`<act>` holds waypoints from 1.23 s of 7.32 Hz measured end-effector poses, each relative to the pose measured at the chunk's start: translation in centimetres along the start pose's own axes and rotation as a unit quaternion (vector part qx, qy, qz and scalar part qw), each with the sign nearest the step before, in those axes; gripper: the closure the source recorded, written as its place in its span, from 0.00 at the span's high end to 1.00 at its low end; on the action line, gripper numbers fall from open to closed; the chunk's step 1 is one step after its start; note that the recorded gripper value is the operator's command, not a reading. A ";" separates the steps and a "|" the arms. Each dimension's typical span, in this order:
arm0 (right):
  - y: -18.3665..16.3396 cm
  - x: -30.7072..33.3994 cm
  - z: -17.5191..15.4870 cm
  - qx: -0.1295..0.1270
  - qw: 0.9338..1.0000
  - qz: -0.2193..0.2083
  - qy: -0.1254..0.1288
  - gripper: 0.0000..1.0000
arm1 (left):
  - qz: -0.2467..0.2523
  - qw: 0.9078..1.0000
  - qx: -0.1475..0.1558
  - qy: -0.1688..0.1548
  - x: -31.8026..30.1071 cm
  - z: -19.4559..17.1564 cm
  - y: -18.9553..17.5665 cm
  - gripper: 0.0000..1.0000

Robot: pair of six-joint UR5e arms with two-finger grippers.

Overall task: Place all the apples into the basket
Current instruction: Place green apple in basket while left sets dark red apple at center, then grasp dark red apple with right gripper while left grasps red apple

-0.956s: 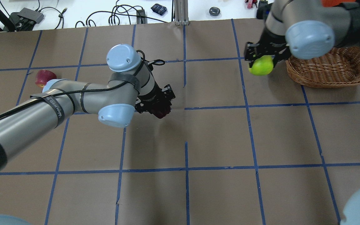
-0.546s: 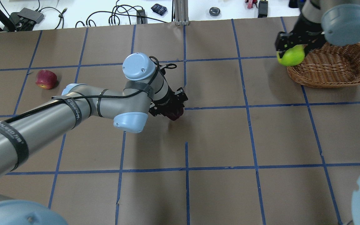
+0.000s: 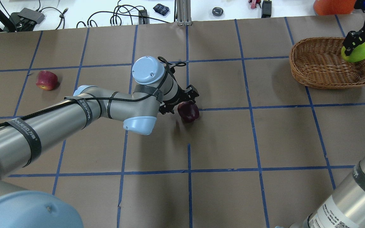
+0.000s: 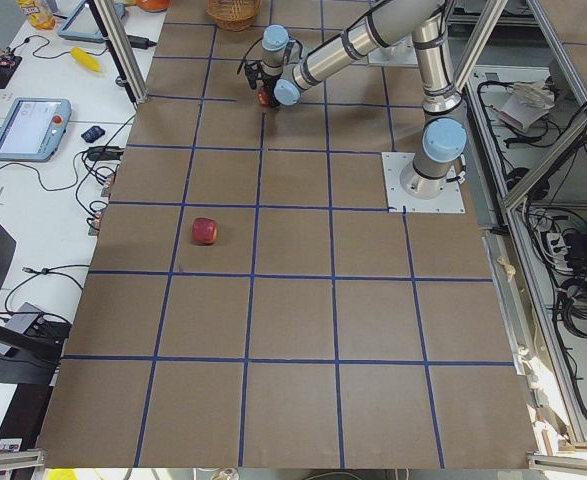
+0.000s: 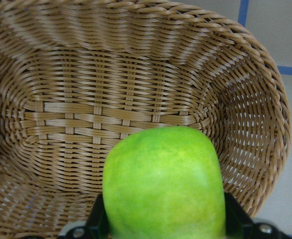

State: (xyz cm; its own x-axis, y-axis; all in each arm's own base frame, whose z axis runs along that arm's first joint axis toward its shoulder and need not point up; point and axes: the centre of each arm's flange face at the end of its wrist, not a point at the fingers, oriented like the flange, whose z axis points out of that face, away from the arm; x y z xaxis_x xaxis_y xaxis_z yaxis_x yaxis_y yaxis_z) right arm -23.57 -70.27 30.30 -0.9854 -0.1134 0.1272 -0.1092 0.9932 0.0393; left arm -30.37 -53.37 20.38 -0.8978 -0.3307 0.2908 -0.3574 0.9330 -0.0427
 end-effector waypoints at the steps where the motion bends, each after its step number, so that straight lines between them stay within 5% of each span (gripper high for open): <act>1: -0.3 1.4 2.2 0.003 1.000 -0.007 0.004 0.00 | 0.007 1.000 -0.002 -0.007 -1.7 -2.6 -2.4 1.00; 2: -0.4 1.9 3.9 0.001 1.000 -0.012 0.004 0.42 | 0.017 0.999 -0.018 -0.022 -4.0 -5.8 -5.5 1.00; 3: -0.6 2.0 5.0 -0.001 1.000 -0.020 0.002 0.99 | 0.037 0.998 -0.042 -0.040 -7.4 -9.3 -9.1 1.00; 6: -0.7 2.0 6.0 -0.011 0.999 -0.031 -0.004 1.00 | 0.162 0.979 -0.058 -0.112 -22.0 -16.7 -18.7 1.00; 7: -0.4 1.7 4.4 -0.018 0.999 -0.034 -0.008 1.00 | 0.203 0.967 -0.050 -0.146 -26.3 -17.9 -21.4 1.00; 9: 0.0 -4.9 -3.8 -0.028 0.997 -0.059 -0.029 1.00 | 0.227 0.957 -0.044 -0.177 -31.2 -18.4 -26.1 1.00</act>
State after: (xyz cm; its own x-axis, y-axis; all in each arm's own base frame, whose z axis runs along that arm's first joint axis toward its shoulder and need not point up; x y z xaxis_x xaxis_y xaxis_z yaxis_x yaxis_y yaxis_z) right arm -18.21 -69.76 33.43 -0.9720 -0.2270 0.0606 -0.2198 0.9697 0.1069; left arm 11.70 -64.76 29.99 -0.9919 0.0983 -0.0807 0.0989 0.9951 -0.0027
